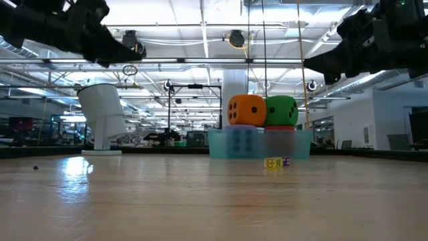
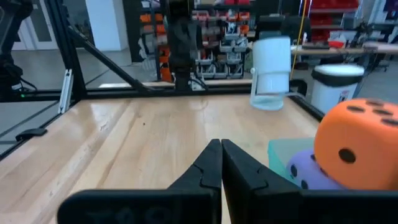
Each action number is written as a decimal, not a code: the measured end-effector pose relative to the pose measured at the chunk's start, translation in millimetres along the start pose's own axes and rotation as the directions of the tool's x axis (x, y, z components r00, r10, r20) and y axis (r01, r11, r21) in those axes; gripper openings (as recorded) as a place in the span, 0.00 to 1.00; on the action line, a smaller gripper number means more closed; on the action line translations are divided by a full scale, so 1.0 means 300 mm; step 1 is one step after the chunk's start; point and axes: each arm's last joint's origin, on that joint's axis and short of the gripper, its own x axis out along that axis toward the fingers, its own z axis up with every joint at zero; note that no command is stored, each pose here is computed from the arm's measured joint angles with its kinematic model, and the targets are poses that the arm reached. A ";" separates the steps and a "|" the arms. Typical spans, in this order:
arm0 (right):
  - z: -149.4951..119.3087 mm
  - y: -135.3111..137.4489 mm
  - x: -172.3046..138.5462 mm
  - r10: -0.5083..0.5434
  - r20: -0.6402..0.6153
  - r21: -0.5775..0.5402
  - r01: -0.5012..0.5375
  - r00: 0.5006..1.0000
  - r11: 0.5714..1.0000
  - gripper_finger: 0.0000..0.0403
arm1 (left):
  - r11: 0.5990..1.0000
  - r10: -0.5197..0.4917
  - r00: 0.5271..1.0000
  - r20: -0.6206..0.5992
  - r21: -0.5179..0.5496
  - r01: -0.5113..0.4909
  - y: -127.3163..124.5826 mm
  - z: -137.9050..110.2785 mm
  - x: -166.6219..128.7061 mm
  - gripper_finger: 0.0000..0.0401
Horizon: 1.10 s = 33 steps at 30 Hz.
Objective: Pick & Place Dice
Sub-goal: Put the small violet die into the bin
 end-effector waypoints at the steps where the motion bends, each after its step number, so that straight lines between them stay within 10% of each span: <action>1: 0.004 0.000 0.000 -0.001 0.012 -0.013 0.001 1.000 1.000 0.00 | 1.000 0.000 1.000 -0.021 0.009 0.000 0.000 -0.008 0.001 0.04; 33: 0.055 0.086 -0.052 -0.056 -0.014 -0.127 0.053 0.998 0.990 0.00 | 0.997 0.067 0.982 0.175 -0.045 -0.060 -0.020 -0.030 -0.204 0.02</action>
